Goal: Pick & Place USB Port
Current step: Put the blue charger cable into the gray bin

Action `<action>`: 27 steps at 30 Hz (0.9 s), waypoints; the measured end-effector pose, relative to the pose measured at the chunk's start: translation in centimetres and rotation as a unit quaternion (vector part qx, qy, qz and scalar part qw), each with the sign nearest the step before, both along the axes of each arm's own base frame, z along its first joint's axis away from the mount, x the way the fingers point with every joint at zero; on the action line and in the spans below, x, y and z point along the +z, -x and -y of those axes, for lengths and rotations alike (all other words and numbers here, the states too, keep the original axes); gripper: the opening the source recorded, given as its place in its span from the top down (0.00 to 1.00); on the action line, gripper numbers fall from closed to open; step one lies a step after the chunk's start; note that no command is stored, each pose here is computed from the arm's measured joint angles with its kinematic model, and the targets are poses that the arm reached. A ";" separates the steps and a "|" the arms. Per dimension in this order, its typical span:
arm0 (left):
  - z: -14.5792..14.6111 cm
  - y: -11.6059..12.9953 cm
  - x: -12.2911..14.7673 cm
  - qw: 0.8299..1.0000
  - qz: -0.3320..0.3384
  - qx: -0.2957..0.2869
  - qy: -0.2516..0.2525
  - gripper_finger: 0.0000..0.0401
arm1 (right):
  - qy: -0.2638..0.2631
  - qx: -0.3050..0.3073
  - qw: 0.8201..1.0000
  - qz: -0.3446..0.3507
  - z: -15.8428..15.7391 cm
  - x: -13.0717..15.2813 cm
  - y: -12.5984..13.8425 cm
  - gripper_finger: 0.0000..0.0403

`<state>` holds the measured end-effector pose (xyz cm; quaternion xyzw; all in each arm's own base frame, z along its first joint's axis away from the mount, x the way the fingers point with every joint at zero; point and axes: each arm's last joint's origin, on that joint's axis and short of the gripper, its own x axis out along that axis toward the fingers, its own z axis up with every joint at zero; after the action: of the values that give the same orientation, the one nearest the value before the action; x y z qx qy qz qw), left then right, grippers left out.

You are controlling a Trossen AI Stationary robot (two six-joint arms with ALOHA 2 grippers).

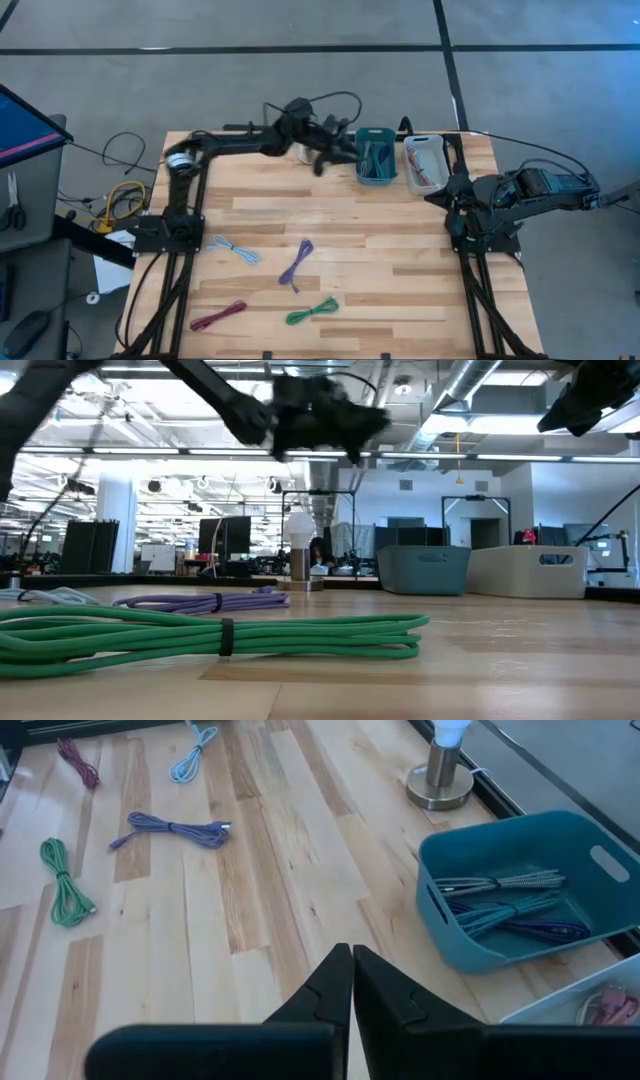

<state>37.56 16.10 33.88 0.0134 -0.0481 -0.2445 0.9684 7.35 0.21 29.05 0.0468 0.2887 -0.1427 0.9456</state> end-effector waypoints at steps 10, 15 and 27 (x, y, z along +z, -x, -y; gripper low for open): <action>7.6 14.4 1.2 0.988 -0.079 0.120 -0.062 0.81 | 0.000 0.000 1.000 0.000 0.0 0.0 0.0 0.98; 10.3 19.2 -0.3 0.977 -0.106 0.171 -0.069 0.81 | 0.000 0.000 1.000 0.000 0.0 0.0 0.0 0.98; 12.9 21.5 -5.9 0.954 -0.265 0.137 -0.041 0.81 | 0.000 0.000 1.000 0.000 0.0 0.0 0.0 0.98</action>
<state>16.05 3.22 28.03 -0.0060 0.2222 -0.1058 0.9692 7.36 0.21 29.05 0.0469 0.2883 -0.1429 0.9457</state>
